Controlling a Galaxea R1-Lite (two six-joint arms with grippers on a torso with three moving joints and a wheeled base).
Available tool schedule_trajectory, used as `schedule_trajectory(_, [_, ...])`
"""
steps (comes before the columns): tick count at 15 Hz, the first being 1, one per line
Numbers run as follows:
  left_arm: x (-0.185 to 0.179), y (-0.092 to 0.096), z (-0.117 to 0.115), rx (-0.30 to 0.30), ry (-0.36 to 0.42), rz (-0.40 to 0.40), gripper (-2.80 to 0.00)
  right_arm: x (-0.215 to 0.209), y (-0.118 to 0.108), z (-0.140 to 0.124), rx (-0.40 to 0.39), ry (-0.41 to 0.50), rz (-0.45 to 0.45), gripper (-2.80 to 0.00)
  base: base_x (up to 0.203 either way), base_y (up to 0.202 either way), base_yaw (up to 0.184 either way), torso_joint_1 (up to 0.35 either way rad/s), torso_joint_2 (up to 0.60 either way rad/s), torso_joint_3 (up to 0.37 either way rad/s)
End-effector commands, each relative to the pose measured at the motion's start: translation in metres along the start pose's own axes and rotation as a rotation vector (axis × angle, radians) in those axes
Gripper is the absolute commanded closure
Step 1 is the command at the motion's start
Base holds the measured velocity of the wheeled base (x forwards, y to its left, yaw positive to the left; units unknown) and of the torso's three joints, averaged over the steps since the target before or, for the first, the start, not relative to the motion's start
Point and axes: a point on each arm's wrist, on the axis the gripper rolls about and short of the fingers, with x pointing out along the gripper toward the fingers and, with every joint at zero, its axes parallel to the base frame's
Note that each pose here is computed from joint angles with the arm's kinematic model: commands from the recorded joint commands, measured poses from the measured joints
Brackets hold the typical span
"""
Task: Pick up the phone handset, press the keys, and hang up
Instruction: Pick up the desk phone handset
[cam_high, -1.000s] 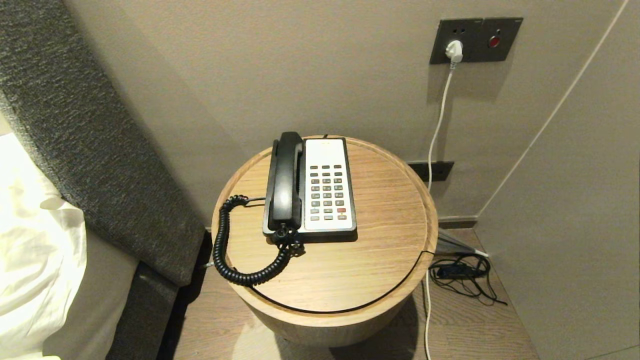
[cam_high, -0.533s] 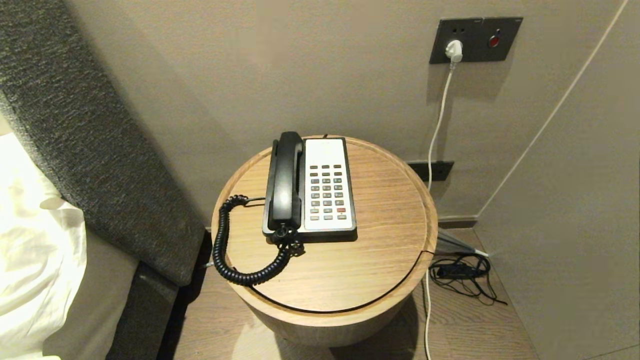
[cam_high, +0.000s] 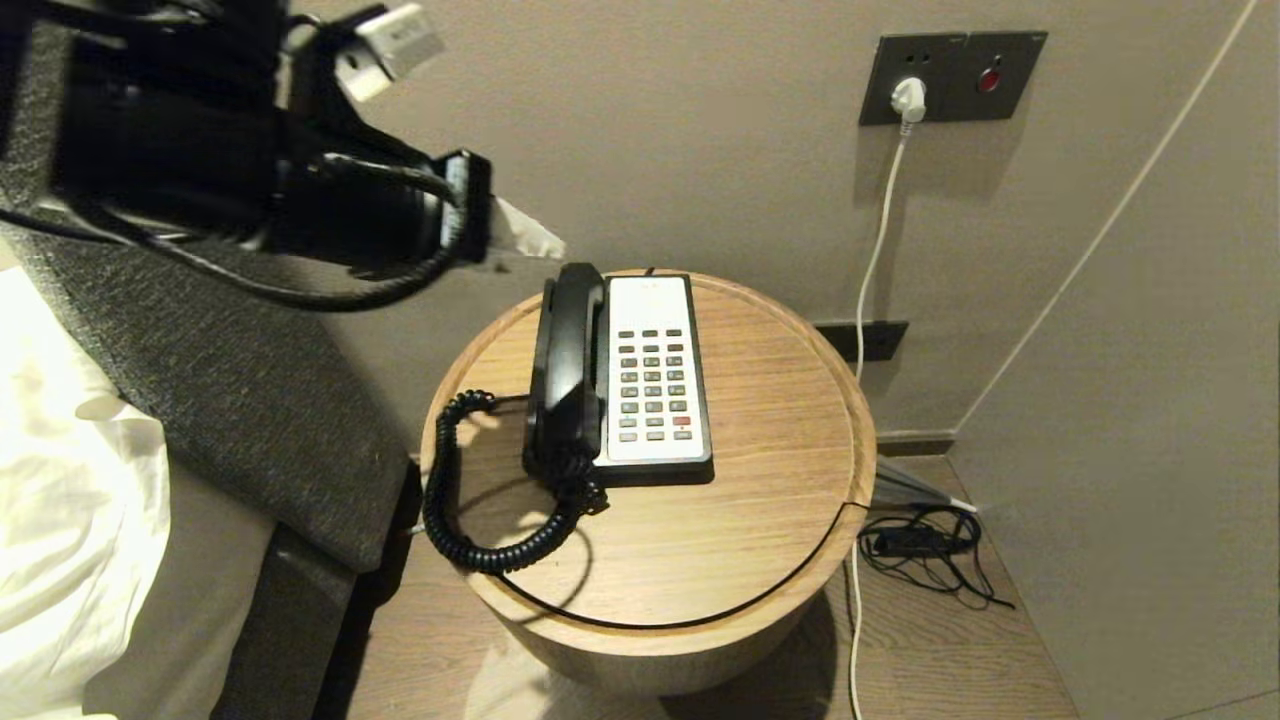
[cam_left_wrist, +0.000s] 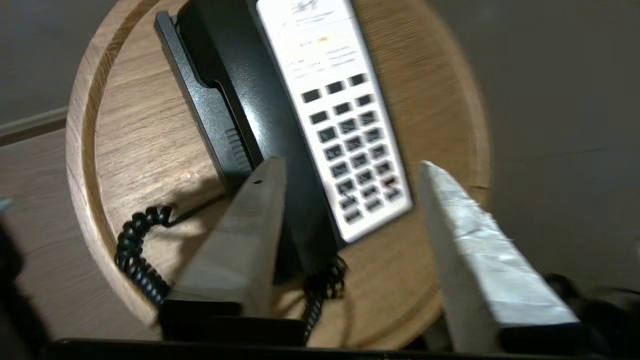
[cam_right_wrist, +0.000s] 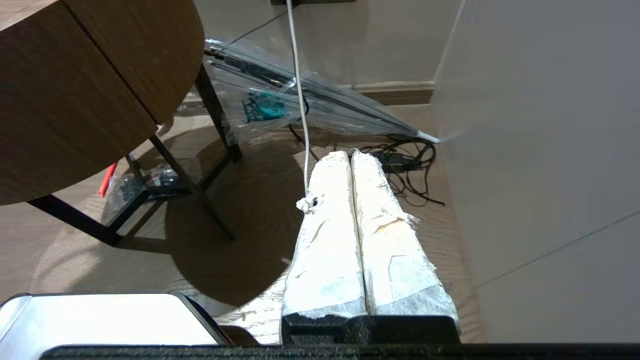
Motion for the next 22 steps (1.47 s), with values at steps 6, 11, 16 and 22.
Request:
schedule_trajectory(6, [0.057, -0.010, -0.014, 0.190, 0.137, 0.384, -2.80, 0.000, 0.000, 0.000, 0.000, 0.001, 0.000, 0.00, 0.000, 0.000, 0.000, 0.000, 0.00, 0.000])
schedule_trajectory(11, [0.074, -0.018, -0.018, 0.222, 0.151, 0.448, -2.80, 0.000, 0.000, 0.000, 0.004, 0.001, 0.000, 0.00, 0.000, 0.000, 0.000, 0.000, 0.00, 0.000])
schedule_trajectory(16, [0.084, -0.024, -0.021, 0.192, 0.135, 0.491, -2.80, 0.000, 0.000, 0.000, -0.004, 0.001, 0.000, 0.00, 0.000, 0.000, 0.000, 0.000, 0.00, 0.000])
schedule_trajectory(22, [0.080, -0.033, -0.023, 0.100, 0.081, 0.551, -2.80, 0.000, 0.000, 0.000, -0.004, 0.001, 0.000, 0.00, 0.000, 0.000, 0.000, 0.000, 0.00, 0.000])
